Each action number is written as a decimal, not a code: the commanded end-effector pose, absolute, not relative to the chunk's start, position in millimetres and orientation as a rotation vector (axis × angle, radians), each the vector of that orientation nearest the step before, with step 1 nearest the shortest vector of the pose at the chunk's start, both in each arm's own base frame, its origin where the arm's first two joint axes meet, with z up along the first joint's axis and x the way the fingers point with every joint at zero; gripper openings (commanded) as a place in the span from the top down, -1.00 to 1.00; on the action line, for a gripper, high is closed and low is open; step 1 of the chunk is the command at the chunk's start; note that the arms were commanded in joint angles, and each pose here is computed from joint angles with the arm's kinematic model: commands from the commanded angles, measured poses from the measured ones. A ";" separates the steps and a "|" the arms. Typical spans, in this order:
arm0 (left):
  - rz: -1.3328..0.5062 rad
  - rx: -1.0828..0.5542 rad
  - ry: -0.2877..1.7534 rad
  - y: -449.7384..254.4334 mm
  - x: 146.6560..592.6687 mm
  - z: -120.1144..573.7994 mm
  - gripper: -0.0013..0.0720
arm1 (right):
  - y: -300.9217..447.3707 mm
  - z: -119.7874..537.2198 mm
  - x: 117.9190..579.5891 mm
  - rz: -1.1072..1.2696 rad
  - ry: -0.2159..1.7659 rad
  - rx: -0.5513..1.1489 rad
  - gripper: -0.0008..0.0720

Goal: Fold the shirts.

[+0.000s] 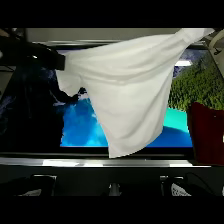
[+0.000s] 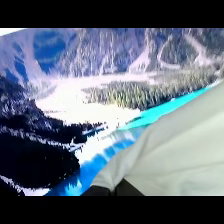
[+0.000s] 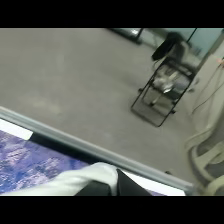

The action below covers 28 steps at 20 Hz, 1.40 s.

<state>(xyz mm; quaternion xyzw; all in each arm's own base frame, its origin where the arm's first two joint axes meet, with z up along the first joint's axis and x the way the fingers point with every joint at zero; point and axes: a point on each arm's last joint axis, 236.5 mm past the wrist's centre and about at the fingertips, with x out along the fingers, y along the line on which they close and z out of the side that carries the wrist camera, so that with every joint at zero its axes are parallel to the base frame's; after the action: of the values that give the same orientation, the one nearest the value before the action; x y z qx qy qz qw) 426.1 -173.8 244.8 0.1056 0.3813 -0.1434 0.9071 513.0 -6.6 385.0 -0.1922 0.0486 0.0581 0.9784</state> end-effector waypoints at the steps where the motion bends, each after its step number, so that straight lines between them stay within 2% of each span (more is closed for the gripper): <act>1: -0.290 0.325 1.030 -183.4 455.4 135.0 0.89 | 15.1 273.5 584.2 0.242 0.278 -0.094 0.92; 4: -0.297 0.332 1.138 -190.8 464.2 82.5 0.89 | 43.6 181.7 586.5 0.380 0.529 0.002 0.88; 5: -0.306 0.328 1.160 -194.4 464.1 72.5 0.89 | 52.1 151.4 577.9 0.428 0.631 -0.001 0.65; 6: -0.317 0.320 1.176 -197.7 462.8 66.8 0.89 | 56.6 128.8 568.5 0.465 0.712 -0.017 -0.03; 7: -0.321 0.318 1.187 -198.4 460.6 65.1 0.89 | 60.7 113.2 555.8 0.514 0.781 -0.043 -0.81; 11: -0.314 0.349 1.245 -175.2 444.5 75.1 0.89 | 53.5 97.1 478.4 0.624 1.053 -0.192 -0.84; 13: -0.299 0.331 1.228 -166.0 444.9 86.6 0.89 | 53.9 104.2 444.3 0.643 1.140 -0.185 -0.83; 14: -0.295 0.326 1.219 -163.4 444.7 91.4 0.89 | 60.3 103.8 428.5 0.656 1.167 -0.176 -0.73; 17: -0.289 0.322 1.222 -158.2 441.2 97.1 0.89 | 109.8 70.9 343.8 0.775 1.263 -0.217 -0.73; 19: -0.288 0.322 1.226 -157.7 439.8 97.4 0.89 | 135.6 27.7 282.7 0.807 1.304 -0.220 -0.90; 21: -0.301 0.316 1.228 -161.6 438.3 97.0 0.89 | 147.2 -21.0 226.6 0.768 1.395 -0.083 -0.92; 23: -0.318 0.304 1.231 -166.2 436.5 96.9 0.89 | 159.1 -49.4 189.8 0.754 1.472 0.085 -0.91; 26: -0.323 0.300 1.232 -167.8 435.9 96.9 0.89 | 184.0 -63.8 181.1 0.729 1.457 0.319 -0.86; 28: -0.323 0.300 1.231 -167.8 435.9 97.0 0.89 | 185.9 -69.9 195.6 0.665 1.404 0.385 -0.86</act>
<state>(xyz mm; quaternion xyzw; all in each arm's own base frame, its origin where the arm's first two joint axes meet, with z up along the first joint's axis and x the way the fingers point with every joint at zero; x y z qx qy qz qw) 437.1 -165.8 96.5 0.1418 0.5722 -0.1468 0.7943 194.4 173.6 -55.8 0.0926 0.6446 0.3335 0.6817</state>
